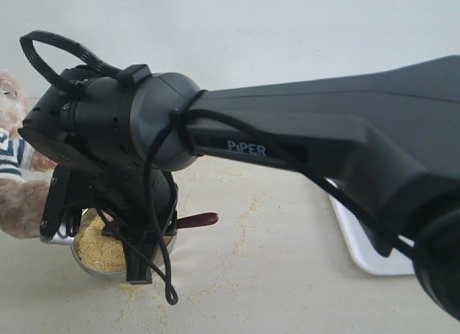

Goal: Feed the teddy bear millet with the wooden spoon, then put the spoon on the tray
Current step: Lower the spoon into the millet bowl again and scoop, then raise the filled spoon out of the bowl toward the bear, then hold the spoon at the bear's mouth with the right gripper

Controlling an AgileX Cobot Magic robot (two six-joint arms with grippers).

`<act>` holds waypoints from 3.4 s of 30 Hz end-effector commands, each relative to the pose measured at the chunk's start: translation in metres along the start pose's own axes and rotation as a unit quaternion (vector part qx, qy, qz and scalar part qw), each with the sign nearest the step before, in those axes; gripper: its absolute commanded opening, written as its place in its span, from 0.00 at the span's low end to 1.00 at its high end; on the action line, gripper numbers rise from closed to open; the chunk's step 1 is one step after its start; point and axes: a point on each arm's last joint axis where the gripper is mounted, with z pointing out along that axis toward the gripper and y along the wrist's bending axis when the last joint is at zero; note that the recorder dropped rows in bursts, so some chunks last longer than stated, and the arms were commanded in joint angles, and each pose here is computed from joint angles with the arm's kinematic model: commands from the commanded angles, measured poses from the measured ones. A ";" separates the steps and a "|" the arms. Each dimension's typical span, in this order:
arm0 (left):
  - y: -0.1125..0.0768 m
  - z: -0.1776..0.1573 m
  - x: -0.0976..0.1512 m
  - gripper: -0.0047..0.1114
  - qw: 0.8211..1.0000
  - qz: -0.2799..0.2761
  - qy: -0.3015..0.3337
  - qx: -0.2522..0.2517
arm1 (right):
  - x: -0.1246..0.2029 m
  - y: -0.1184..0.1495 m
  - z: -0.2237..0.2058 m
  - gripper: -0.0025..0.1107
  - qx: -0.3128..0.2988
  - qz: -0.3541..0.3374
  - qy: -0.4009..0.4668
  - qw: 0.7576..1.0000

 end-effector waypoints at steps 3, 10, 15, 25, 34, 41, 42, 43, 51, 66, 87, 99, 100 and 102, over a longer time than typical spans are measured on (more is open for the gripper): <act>-0.001 0.000 -0.003 0.08 1.000 -0.007 -0.004 0.004 | 0.003 -0.002 -0.005 0.02 -0.021 0.028 -0.013 0.999; -0.001 0.000 -0.003 0.08 1.000 -0.005 -0.004 0.004 | 0.011 -0.011 -0.009 0.02 -0.049 0.063 -0.030 0.996; -0.001 0.000 -0.003 0.08 1.000 -0.005 -0.004 0.004 | 0.012 -0.013 -0.010 0.02 -0.046 0.065 -0.030 0.996; -0.001 0.000 -0.003 0.08 1.000 -0.004 -0.004 0.004 | 0.017 -0.020 -0.014 0.02 -0.028 0.080 -0.027 0.996; -0.001 0.000 -0.003 0.08 1.000 -0.004 -0.004 0.004 | 0.018 -0.020 -0.015 0.02 -0.028 0.080 -0.028 0.996; -0.003 -0.001 -0.002 0.08 1.000 -0.004 0.001 0.015 | 0.018 -0.019 -0.022 0.02 -0.034 0.083 -0.040 0.995; -0.003 -0.001 -0.002 0.08 1.000 -0.004 0.001 0.015 | 0.018 -0.019 -0.024 0.02 -0.039 0.081 -0.044 0.995; -0.003 -0.001 -0.002 0.08 1.000 -0.004 0.001 0.015 | 0.019 -0.019 -0.028 0.02 -0.042 0.078 -0.050 0.995; -0.007 -0.001 0.001 0.08 0.999 0.011 0.015 0.037 | 0.030 -0.030 -0.033 0.02 -0.073 0.102 -0.073 0.989; -0.016 -0.002 0.007 0.08 0.995 0.023 0.046 0.090 | 0.063 -0.065 -0.045 0.02 -0.169 0.177 -0.157 0.957; -0.034 -0.010 0.031 0.08 0.969 0.004 0.141 0.203 | 0.091 -0.086 -0.078 0.02 -0.205 0.261 -0.227 0.916; -0.042 -0.018 0.052 0.08 0.942 -0.044 0.204 0.263 | 0.092 -0.099 -0.109 0.02 -0.215 0.318 -0.275 0.881; -0.042 -0.018 0.052 0.08 0.942 -0.044 0.204 0.263 | 0.092 -0.100 -0.111 0.02 -0.214 0.322 -0.278 0.879; -0.042 -0.018 0.052 0.08 0.942 -0.044 0.204 0.263 | 0.092 -0.100 -0.111 0.02 -0.216 0.324 -0.278 0.878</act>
